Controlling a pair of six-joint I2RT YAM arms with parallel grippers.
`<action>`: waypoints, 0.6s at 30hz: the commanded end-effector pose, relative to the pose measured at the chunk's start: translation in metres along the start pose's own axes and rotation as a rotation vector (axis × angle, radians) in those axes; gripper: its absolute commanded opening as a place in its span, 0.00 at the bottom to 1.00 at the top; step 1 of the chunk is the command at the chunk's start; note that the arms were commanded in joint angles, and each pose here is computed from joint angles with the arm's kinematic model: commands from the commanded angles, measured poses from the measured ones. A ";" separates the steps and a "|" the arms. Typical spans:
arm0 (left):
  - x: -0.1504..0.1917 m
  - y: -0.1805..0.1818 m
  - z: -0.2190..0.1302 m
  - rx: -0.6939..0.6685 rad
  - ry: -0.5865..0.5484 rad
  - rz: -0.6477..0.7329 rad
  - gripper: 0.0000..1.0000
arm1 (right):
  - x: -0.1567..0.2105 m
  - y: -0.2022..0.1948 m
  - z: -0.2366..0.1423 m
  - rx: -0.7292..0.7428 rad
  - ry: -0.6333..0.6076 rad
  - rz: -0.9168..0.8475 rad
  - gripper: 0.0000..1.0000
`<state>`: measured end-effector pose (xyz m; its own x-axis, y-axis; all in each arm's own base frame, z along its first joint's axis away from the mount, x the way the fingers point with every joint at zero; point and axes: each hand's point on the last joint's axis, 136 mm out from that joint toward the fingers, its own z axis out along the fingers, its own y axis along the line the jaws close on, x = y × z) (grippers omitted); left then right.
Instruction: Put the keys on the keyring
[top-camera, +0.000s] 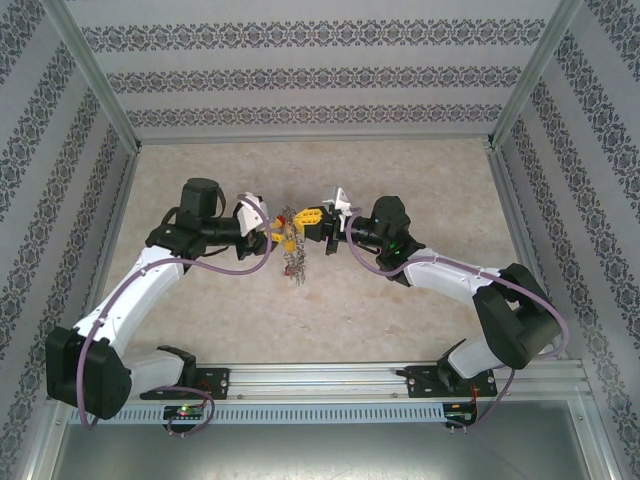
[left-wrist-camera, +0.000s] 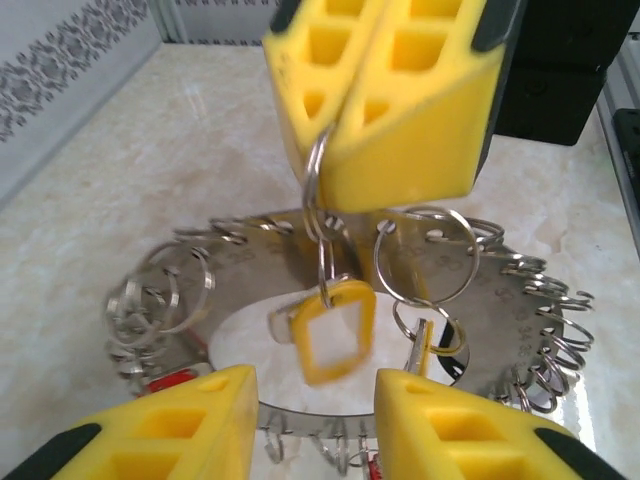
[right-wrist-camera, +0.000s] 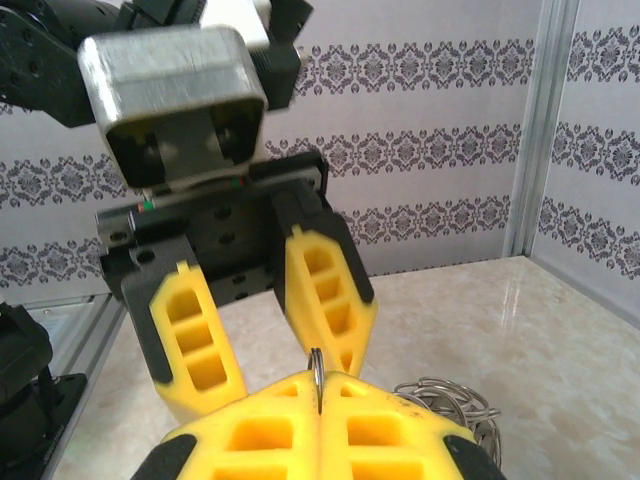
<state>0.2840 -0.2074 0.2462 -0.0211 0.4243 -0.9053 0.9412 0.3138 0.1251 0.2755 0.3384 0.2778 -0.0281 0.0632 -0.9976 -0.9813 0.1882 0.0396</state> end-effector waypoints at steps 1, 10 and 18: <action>-0.023 0.000 -0.009 0.000 -0.085 0.038 0.38 | -0.017 0.005 -0.003 -0.021 -0.043 -0.081 0.00; -0.034 -0.002 -0.001 0.090 -0.127 0.006 0.40 | -0.010 0.008 0.005 -0.032 -0.012 -0.127 0.00; -0.028 -0.010 0.014 0.127 -0.112 0.002 0.36 | -0.012 0.009 0.008 -0.025 -0.013 -0.156 0.00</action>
<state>0.2821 -0.2243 0.2532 -0.0279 0.3581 -0.9333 0.9688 0.2398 0.0631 0.2707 0.3431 0.2627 0.0188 -0.0015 -0.9998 -0.9840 0.1771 -0.0187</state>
